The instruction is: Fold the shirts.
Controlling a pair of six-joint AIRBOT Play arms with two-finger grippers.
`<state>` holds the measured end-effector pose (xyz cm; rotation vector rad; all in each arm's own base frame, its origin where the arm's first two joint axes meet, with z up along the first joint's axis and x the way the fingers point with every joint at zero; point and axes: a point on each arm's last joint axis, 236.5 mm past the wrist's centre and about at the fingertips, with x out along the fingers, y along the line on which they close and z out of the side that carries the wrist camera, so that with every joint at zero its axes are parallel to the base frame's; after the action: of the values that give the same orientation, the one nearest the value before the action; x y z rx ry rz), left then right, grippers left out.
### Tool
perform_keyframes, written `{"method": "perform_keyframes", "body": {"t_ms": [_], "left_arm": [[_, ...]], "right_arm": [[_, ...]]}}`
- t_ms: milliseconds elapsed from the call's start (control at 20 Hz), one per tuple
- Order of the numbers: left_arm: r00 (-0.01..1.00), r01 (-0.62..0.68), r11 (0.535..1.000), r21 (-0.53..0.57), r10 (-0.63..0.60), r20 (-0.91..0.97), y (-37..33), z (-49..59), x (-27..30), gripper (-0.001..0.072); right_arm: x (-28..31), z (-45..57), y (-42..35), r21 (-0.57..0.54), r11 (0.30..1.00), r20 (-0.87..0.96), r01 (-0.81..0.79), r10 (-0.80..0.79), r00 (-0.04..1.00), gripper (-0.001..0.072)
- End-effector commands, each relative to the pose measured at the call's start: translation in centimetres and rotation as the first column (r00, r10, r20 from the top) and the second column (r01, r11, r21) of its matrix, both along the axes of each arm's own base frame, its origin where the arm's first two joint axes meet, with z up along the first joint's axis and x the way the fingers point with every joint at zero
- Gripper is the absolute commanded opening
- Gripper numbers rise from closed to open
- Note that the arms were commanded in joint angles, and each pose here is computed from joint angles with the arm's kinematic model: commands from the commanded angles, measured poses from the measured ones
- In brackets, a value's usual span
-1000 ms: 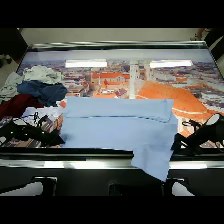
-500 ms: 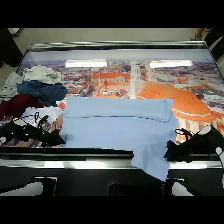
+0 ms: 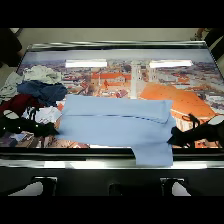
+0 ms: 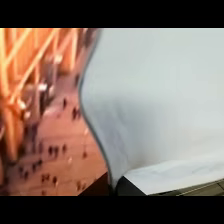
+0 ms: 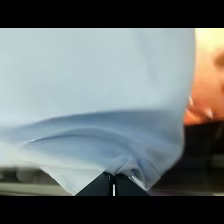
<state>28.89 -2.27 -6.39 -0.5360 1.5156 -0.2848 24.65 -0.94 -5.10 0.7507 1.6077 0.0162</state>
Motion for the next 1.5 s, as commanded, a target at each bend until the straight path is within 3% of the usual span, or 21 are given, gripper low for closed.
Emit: {"method": "perform_keyframes", "body": {"t_ms": [0,150,350,550,800,850,900,950,1000,1150,1300,1450], "left_arm": [[0.994,-0.007,1.0,0.002,0.006,0.108,0.4,4.2,4.2,0.0032],[0.992,0.003,1.0,0.002,-0.003,0.124,0.4,4.6,8.5,0.0033],[0.992,0.003,1.0,-0.027,0.001,0.127,0.1,4.1,15.2,0.0034],[0.991,-0.029,0.993,-0.115,0.044,0.13,-1.2,2.9,20.4,0.0034],[0.998,-0.037,0.988,-0.147,0.044,0.04,-2.5,-1.1,20.6,0.0045],[0.998,-0.06,0.987,-0.15,0.064,0.021,-2.5,-1.3,20.5,0.0232],[0.998,-0.066,0.986,-0.153,0.069,0.011,-2.3,-1.1,20.3,0.0543],[0.998,-0.064,0.985,-0.157,0.066,0.004,-1.9,-0.6,20.1,0.0716],[0.998,-0.057,0.985,-0.164,0.058,0.0,-1.3,0.1,19.9,0.0715],[0.999,-0.041,0.985,-0.169,0.045,0.021,0.5,3.5,19.5,0.0715],[0.993,-0.029,0.989,-0.148,0.046,0.111,1.1,7.2,19.7,0.0715],[0.983,-0.005,0.991,-0.133,0.029,0.179,0.3,10.5,19.5,0.0714]], "right_arm": [[7.1,4.6,-1.0,-0.028,0.998,0.191,0.052,-0.046,0.981,0.0037],[13.6,5.2,-0.9,-0.085,0.996,0.259,0.011,0.011,0.966,0.0038],[21.4,4.3,-2.3,-0.088,0.991,0.309,0.101,-0.07,0.948,0.0038],[23.7,1.9,-3.2,-0.087,0.987,0.31,0.138,-0.104,0.945,0.004],[23.5,0.0,-3.1,-0.083,0.989,0.275,0.119,-0.092,0.957,0.0043],[23.6,0.0,-3.2,-0.089,0.99,0.287,0.109,-0.08,0.955,0.0061],[23.5,0.3,-3.4,-0.088,0.99,0.287,0.11,-0.08,0.955,0.0229],[23.2,0.9,-3.8,-0.088,0.991,0.289,0.097,-0.068,0.955,0.0523],[22.6,1.6,-4.8,-0.098,0.993,0.292,0.07,-0.039,0.956,0.0664],[18.3,1.4,-9.8,-0.125,0.987,0.178,0.096,-0.073,0.981,0.0698],[15.0,-0.8,-9.5,-0.041,0.999,0.068,0.031,-0.029,0.997,0.0704],[16.3,-1.7,-5.8,0.103,0.994,0.146,-0.029,0.014,0.989,0.0708]]}}
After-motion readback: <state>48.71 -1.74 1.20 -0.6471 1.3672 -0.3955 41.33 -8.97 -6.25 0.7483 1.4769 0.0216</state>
